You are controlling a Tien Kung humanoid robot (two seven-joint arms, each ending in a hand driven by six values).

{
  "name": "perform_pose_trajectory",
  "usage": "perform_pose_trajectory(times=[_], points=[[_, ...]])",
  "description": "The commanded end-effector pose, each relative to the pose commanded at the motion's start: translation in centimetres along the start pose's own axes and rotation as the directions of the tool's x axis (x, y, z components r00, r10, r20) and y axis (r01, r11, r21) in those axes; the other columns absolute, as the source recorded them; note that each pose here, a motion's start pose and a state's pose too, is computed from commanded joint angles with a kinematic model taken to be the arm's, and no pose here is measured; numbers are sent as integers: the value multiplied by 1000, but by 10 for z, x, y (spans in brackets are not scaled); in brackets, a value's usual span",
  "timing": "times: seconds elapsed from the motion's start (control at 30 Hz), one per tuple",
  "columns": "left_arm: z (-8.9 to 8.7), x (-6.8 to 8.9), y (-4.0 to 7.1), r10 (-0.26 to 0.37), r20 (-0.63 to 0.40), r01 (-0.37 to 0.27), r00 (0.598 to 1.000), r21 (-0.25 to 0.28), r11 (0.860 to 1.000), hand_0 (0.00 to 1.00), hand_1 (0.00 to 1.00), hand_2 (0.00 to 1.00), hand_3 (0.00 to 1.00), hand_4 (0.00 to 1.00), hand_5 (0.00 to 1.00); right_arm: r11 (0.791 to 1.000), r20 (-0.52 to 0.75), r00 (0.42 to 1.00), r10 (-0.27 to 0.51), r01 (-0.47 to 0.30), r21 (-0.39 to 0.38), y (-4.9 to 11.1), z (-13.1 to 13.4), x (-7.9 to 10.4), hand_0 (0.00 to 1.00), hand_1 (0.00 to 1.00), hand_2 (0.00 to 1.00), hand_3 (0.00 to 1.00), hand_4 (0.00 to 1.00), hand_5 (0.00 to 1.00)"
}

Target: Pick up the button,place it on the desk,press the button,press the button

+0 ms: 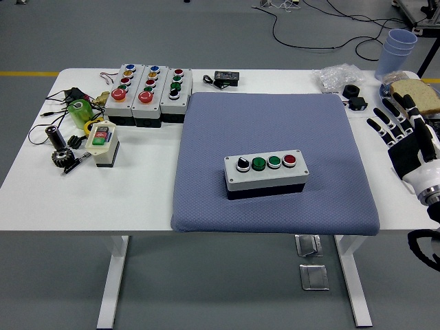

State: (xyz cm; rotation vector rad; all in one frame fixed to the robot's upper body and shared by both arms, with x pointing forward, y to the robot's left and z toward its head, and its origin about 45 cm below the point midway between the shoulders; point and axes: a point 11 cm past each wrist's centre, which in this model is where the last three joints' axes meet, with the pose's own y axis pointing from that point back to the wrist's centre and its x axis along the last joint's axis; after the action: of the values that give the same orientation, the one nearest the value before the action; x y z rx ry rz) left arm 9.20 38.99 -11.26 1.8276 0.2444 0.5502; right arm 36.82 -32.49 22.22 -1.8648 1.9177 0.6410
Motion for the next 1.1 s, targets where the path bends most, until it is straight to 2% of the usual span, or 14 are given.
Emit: perform_pose_trajectory(times=[0.3, 0.5, 1.1], points=[[2, 4, 0, 6, -2, -6, 1000, -7, 1000, 651, 643, 638, 547, 299, 847, 1000, 22, 1000, 2, -2, 3, 7, -1, 3, 683, 655, 717, 682, 804, 383], [5, 10, 1, 15, -11, -16, 1000, -13, 1000, 651, 643, 638, 546, 299, 846, 1000, 34, 999, 0, -1, 21, 7, -7, 2, 680, 651, 715, 674, 798, 375], [10, 13, 2, 22, -20, -23, 1000, -26, 999, 651, 643, 638, 546, 300, 848, 999, 47, 999, -8, 6, 34, 8, -12, 0, 671, 650, 710, 667, 794, 367]])
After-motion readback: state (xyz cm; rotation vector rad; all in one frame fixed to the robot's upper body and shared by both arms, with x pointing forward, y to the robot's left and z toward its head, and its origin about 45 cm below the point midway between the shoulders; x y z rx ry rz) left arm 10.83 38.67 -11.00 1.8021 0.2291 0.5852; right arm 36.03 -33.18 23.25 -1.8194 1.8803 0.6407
